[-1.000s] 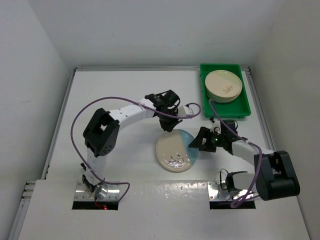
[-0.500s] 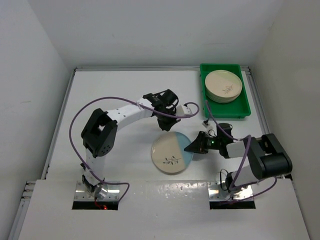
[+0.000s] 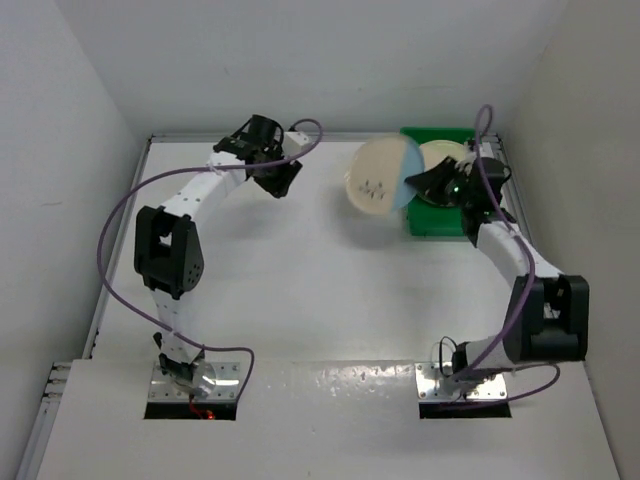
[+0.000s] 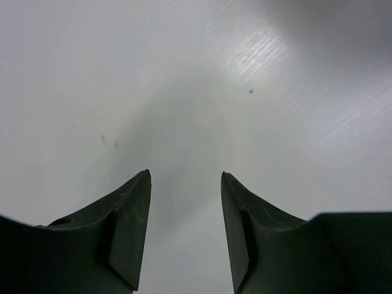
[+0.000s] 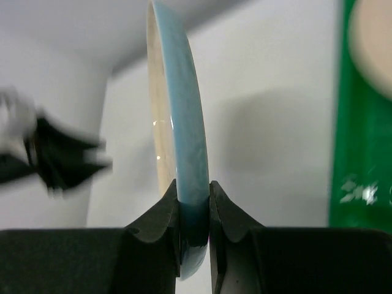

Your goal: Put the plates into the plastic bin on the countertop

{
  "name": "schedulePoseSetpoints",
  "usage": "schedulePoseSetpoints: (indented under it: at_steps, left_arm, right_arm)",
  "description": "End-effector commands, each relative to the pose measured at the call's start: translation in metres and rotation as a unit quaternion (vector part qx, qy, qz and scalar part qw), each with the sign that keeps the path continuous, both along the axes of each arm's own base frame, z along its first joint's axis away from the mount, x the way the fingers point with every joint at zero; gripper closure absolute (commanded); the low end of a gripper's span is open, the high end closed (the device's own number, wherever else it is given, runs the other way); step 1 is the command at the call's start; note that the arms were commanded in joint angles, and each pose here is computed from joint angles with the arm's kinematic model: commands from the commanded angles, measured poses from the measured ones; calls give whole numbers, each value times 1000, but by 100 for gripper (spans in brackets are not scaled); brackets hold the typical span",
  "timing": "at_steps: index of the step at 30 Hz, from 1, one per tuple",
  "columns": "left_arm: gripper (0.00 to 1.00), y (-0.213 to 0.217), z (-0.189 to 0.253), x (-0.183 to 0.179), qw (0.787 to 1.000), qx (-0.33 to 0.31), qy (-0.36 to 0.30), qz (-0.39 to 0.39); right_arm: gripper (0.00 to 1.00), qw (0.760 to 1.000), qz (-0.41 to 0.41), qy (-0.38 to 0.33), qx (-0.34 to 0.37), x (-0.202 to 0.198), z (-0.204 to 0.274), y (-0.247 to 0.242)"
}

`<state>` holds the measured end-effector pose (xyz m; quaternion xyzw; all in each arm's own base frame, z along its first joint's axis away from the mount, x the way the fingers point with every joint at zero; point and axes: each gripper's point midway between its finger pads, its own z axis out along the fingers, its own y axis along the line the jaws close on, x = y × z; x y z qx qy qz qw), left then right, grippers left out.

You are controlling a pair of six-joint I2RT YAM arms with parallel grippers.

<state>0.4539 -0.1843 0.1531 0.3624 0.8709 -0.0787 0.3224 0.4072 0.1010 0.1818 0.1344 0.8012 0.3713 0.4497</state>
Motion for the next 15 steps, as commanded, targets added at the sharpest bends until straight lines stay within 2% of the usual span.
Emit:
schedulePoseSetpoints:
  at_steps: [1, 2, 4, 5, 7, 8, 11, 15]
  left_arm:
    - [48, 10, 17, -10, 1000, 3, -10, 22]
    - [48, 11, 19, -13, 1000, 6, -13, 17]
    - [48, 15, 14, -17, 1000, 14, -9, 16]
    - [48, 20, 6, -19, 1000, 18, 1, 20]
    - [48, 22, 8, -19, 1000, 20, -5, 23]
    - [48, 23, 3, -22, 999, 23, 1, 23]
    - [48, 28, 0, -23, 999, 23, 3, 28]
    - [48, 29, -13, -24, 999, 18, 22, 31]
  right_arm:
    - [100, 971, -202, -88, 90, 69, 66, -84]
    - [100, 953, -260, -101, 115, 85, 65, -106]
    - [100, 934, -304, -108, 155, 96, 72, -132]
    - [100, 924, -337, -94, 154, 109, 50, -148]
    - [100, 913, -358, -107, 162, 115, 62, -163]
    - [100, 907, -380, -98, 153, 122, 48, -174]
    - [100, 900, -407, -79, 133, 131, 28, -187]
    - [98, 909, -400, -28, 116, 136, -10, -186]
